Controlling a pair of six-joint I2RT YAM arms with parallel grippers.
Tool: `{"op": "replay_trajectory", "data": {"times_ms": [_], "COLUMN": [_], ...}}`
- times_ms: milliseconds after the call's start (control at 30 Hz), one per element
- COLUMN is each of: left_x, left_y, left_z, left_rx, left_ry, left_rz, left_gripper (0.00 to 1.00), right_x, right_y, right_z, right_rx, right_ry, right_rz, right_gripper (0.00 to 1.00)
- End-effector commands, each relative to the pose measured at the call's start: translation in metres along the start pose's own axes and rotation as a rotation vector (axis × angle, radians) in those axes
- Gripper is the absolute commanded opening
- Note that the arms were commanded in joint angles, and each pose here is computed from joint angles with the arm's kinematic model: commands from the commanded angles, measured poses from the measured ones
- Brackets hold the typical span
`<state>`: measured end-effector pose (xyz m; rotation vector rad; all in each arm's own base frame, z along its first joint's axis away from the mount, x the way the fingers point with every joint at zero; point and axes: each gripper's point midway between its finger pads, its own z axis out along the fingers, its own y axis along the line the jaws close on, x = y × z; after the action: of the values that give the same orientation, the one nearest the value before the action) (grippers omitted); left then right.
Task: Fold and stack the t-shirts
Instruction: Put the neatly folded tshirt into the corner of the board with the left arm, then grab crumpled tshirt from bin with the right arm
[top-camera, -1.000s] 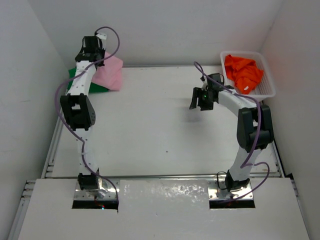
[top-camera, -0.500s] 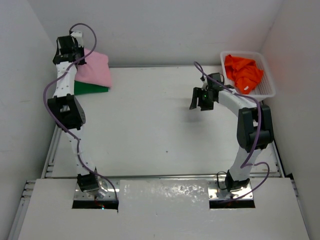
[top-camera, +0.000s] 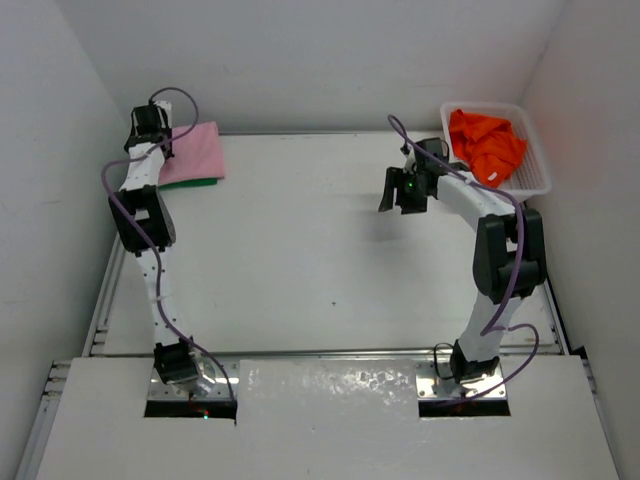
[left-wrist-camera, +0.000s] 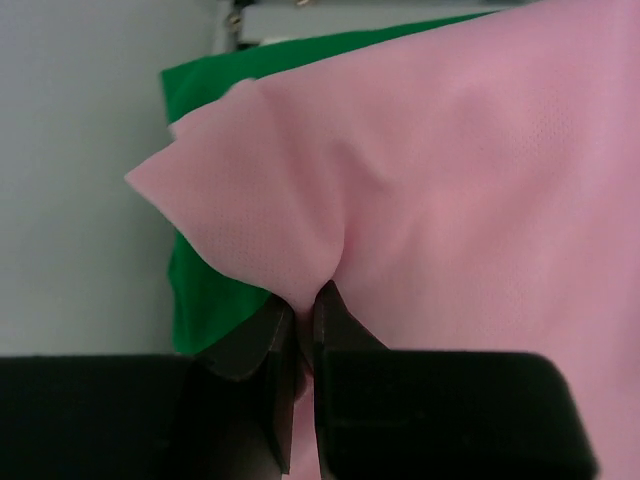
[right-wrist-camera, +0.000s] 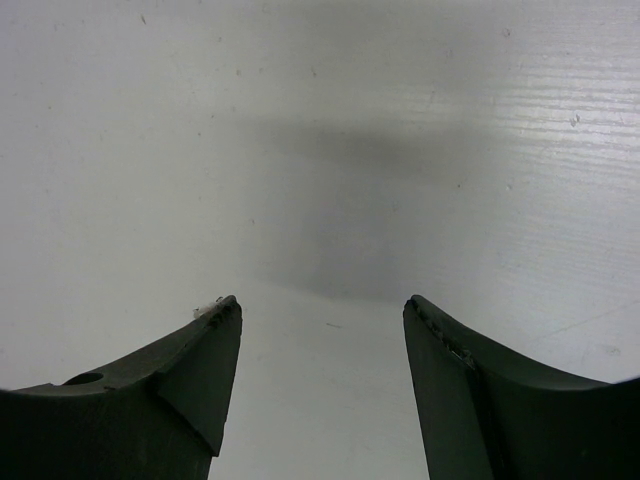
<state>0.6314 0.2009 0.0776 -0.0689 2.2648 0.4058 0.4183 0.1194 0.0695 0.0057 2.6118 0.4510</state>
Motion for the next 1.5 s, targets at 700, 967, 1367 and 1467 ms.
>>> {"op": "replay_trajectory", "data": {"times_ms": [700,967,1367,1467], "left_x": [-0.062,0.001,-0.106,-0.092], "left_y": [0.135,0.145,0.024,0.002], "left_z": [-0.067,-0.041,-0.083,-0.060], "left_rx": [-0.385,-0.294,0.095,0.078], "left_ry": [-0.141,0.006,-0.264,-0.228], "left_rz": [-0.142,-0.250,-0.166,-0.136], "left_gripper": [0.68,0.65,0.26,0.22], "right_x": [-0.095,-0.196,-0.159,-0.155], "right_y": [0.020,-0.019,-0.028,-0.032], "right_z": [-0.068,-0.132,-0.110,-0.111], "right_rx": [0.018,0.069,0.065,0.086], "right_ry": [-0.161,-0.397,-0.337,-0.322], "right_rz": [-0.140,-0.043,-0.019,-0.018], "right_gripper": [0.65,0.63,0.60,0.60]}}
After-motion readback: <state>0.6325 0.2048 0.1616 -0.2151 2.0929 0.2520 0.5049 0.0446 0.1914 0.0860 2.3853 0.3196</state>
